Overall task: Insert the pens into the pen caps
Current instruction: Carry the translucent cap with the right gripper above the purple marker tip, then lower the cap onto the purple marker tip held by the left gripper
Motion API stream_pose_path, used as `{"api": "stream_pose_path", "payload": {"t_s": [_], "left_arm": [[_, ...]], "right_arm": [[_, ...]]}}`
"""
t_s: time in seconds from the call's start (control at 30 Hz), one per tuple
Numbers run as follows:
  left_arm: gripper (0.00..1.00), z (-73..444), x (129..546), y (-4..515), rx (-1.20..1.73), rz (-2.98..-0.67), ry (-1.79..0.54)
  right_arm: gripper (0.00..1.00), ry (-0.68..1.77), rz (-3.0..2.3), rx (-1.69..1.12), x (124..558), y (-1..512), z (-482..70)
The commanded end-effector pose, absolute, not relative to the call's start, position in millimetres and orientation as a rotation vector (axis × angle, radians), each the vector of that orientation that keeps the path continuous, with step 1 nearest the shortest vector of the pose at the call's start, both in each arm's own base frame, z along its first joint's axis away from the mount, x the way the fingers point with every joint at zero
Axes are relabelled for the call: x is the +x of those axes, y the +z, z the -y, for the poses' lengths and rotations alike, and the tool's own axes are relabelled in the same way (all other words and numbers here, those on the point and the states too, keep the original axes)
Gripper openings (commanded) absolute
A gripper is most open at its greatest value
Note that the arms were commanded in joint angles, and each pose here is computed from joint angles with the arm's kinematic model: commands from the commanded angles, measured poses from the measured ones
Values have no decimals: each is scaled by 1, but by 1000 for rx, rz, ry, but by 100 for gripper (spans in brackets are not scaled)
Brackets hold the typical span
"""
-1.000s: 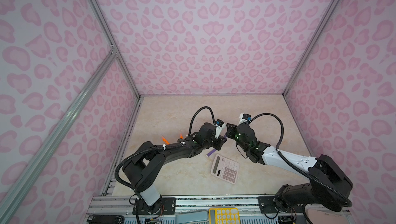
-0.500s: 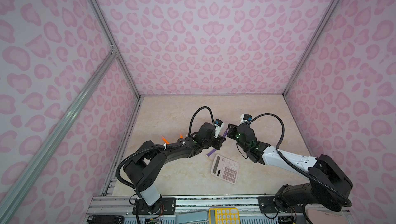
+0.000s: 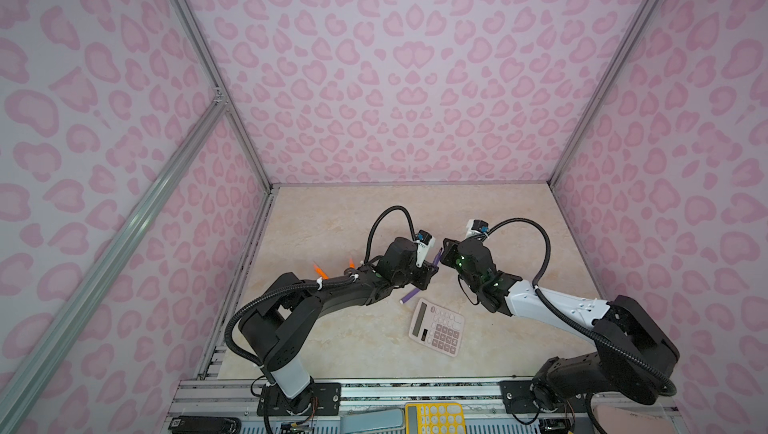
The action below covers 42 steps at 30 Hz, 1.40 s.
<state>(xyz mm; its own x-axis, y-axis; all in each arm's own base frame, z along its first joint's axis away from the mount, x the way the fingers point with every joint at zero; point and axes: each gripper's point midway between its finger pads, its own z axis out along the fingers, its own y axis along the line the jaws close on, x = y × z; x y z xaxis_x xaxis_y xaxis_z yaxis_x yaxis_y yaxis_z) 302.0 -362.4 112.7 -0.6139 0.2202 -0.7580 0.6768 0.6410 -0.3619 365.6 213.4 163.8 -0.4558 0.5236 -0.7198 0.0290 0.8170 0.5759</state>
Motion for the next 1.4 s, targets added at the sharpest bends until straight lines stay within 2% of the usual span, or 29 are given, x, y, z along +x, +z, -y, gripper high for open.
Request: {"api": "stream_pose_path", "payload": {"t_s": [0.0,0.67,1.17,1.37], "left_arm": [[3,367,305,118,693,-2139,-870],[3,370,307,121,687,-2134,-873],[3,364,326,134,584,-2135,-885],[3,359,330,147,533,-2103,-951]], "right_arm": [[0,595,-1947,413,368,173,-210],[0,640,-1975,390,371,166,-225],[0,664,-1970,378,362,162,-233],[1,759,-1942,348,357,163,-243]]}}
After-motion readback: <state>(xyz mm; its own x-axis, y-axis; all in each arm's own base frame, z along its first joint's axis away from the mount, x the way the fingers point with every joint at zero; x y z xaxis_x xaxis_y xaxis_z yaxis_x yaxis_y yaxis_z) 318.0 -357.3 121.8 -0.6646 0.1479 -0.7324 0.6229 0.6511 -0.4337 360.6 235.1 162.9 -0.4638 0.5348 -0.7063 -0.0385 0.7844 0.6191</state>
